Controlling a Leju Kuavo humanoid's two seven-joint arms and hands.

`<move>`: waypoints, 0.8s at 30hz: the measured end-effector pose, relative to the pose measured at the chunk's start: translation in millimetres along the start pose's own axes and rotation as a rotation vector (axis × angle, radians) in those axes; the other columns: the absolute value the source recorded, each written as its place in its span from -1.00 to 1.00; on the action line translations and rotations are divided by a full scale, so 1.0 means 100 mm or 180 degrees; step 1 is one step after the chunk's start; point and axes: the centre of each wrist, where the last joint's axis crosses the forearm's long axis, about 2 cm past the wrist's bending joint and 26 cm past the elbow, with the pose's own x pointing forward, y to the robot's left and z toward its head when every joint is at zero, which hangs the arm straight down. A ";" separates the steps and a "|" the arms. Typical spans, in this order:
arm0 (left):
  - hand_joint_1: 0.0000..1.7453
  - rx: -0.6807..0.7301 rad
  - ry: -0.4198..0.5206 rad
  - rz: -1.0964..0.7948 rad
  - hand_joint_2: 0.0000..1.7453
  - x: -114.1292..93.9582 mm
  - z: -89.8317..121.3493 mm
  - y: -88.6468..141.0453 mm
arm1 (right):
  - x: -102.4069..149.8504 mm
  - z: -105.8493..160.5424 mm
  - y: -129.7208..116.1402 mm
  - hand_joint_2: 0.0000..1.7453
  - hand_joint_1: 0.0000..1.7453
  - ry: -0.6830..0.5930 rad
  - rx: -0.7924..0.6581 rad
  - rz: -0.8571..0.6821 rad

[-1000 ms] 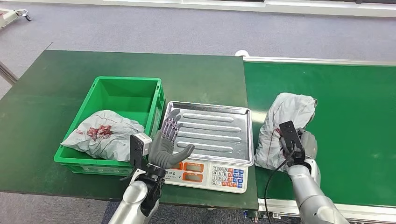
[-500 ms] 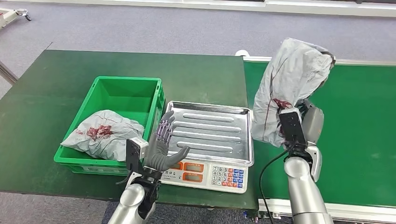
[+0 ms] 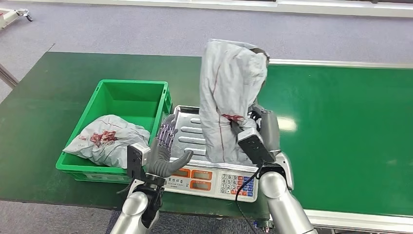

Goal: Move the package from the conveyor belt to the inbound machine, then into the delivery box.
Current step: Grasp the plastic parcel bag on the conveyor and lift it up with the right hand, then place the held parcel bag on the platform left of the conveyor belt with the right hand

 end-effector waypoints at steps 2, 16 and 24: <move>-1.00 -0.0001 -0.0006 -0.0010 1.00 0.01 0.00 0.00 | 0.05 0.01 0.08 1.00 1.00 -0.0019 0.0071 -0.0071; -1.00 -0.0012 0.0000 -0.0061 1.00 0.03 -0.02 0.00 | 0.17 0.15 0.33 1.00 -0.90 0.0064 0.0342 -0.0387; -1.00 0.0007 -0.0010 -0.0102 1.00 0.05 -0.02 0.01 | 0.17 0.25 0.39 1.00 -0.90 0.0133 0.0394 -0.0447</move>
